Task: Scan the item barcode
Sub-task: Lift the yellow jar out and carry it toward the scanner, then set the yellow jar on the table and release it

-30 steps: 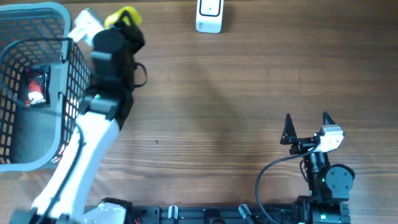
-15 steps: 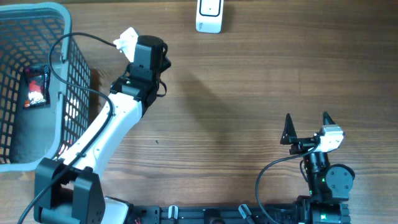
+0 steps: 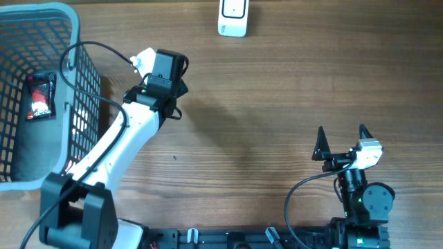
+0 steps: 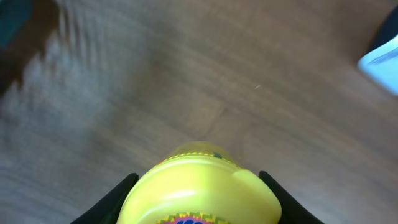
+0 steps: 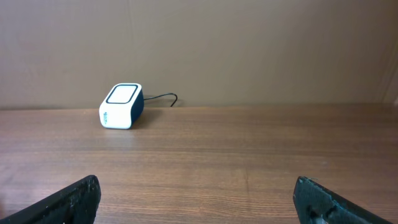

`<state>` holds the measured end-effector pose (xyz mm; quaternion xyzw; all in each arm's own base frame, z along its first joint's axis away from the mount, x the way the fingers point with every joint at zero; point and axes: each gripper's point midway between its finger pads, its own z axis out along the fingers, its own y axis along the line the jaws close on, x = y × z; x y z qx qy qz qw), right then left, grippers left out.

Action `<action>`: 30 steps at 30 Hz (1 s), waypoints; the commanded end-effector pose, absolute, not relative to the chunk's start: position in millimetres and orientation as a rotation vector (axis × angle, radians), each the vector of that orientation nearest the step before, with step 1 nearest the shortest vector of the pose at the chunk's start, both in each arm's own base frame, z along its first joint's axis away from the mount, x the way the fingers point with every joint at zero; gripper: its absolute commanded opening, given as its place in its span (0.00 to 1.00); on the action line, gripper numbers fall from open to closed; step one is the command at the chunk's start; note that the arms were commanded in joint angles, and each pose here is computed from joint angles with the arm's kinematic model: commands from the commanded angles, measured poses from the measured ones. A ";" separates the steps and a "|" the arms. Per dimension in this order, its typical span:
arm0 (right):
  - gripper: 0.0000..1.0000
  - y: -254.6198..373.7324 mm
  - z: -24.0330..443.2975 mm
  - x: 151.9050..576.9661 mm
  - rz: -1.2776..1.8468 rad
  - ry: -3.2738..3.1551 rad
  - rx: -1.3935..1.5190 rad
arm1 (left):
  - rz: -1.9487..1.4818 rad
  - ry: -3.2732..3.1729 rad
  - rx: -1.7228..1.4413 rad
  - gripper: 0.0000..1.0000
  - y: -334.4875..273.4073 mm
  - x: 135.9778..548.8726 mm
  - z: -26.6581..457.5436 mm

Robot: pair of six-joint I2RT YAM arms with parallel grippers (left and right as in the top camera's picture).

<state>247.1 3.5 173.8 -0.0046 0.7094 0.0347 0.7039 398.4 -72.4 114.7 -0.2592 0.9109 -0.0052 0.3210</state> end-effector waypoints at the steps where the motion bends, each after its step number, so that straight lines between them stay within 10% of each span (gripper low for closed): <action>1: 1.00 0.6 175.7 246.8 0.074 1.568 0.009 | 0.057 2.465 -0.657 0.46 -71.4 397.3 86.3; 30: 1.00 0.6 175.7 246.8 0.074 1.568 0.009 | 0.012 2.449 -0.582 0.75 -80.7 411.5 87.2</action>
